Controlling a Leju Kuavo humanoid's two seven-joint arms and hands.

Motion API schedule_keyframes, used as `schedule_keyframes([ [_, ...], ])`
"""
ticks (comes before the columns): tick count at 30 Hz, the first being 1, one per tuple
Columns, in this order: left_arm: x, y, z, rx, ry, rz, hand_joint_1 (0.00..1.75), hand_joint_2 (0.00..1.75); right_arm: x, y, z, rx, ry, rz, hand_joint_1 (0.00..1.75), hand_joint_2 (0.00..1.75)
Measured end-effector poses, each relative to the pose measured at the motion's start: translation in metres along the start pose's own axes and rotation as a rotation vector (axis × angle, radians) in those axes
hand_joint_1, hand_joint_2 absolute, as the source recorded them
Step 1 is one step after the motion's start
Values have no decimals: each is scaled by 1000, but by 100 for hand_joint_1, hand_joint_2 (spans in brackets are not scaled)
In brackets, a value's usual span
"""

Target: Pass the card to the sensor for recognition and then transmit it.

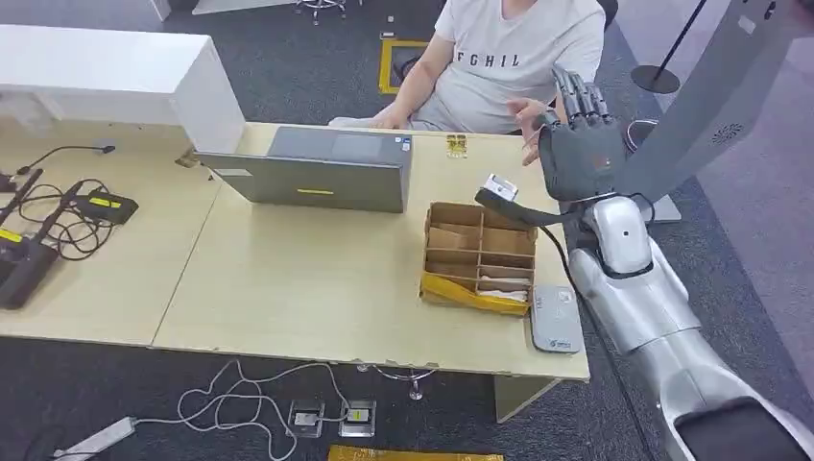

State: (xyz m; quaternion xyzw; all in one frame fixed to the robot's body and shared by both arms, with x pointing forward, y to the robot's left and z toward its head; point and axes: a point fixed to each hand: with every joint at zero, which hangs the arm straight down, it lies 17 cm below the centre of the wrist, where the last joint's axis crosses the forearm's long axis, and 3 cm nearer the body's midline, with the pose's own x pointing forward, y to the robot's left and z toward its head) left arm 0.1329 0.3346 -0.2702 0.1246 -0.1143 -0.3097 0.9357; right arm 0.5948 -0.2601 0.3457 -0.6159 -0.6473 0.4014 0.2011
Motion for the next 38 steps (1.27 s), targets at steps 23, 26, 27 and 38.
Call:
schedule_keyframes([
  [23,-5,-2,0,-3,29,-4,0,0,-30,76,43,169,58,50,0,175],
  [26,-5,-2,0,-3,28,-8,0,0,-31,78,45,175,50,54,0,175],
  [27,-5,-2,0,-3,28,-11,0,0,-31,79,45,176,44,58,0,175],
  [38,-5,-4,1,-7,20,-11,0,0,-89,71,52,170,129,92,0,175],
])
